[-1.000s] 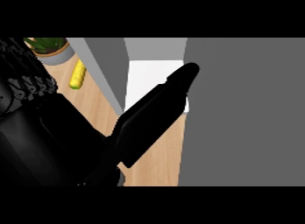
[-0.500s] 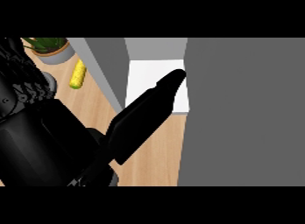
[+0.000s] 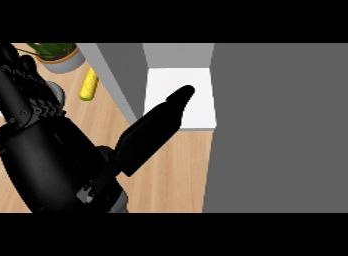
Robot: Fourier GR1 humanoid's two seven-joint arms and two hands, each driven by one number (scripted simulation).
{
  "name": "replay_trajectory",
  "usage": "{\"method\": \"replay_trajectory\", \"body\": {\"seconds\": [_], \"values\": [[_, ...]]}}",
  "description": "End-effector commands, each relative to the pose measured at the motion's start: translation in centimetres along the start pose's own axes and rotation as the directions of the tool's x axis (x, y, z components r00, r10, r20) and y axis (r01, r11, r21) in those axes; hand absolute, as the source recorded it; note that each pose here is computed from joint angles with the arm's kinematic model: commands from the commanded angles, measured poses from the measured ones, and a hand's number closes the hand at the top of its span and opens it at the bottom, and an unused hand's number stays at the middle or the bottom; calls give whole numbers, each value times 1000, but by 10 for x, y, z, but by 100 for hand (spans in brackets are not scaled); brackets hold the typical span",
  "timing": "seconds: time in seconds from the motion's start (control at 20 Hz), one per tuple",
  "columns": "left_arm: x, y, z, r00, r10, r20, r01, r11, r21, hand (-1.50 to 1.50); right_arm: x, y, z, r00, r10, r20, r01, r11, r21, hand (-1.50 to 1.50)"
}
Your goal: Pick up the wine, place it into the cabinet and close the cabinet
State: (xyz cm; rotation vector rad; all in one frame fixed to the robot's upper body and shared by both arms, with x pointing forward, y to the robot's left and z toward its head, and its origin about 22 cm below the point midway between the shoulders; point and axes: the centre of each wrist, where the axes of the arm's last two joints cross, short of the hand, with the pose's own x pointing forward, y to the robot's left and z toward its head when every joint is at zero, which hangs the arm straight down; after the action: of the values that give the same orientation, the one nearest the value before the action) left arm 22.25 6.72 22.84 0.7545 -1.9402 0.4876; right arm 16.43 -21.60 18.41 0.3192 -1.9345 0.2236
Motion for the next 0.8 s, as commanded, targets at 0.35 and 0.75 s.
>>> {"method": "replay_trajectory", "body": {"seconds": [0.35, 0.75], "values": [[-58, 2, -8, 965, -18, -263, 35, 997, 61, -150, 10, -14, 23, 998, 41, 51, -40, 999, -19, -150], [-123, 27, 8, 962, -84, -261, 133, 975, 176, -150, 6, -19, 29, 998, 43, 47, -43, 999, -1, -150]]}}
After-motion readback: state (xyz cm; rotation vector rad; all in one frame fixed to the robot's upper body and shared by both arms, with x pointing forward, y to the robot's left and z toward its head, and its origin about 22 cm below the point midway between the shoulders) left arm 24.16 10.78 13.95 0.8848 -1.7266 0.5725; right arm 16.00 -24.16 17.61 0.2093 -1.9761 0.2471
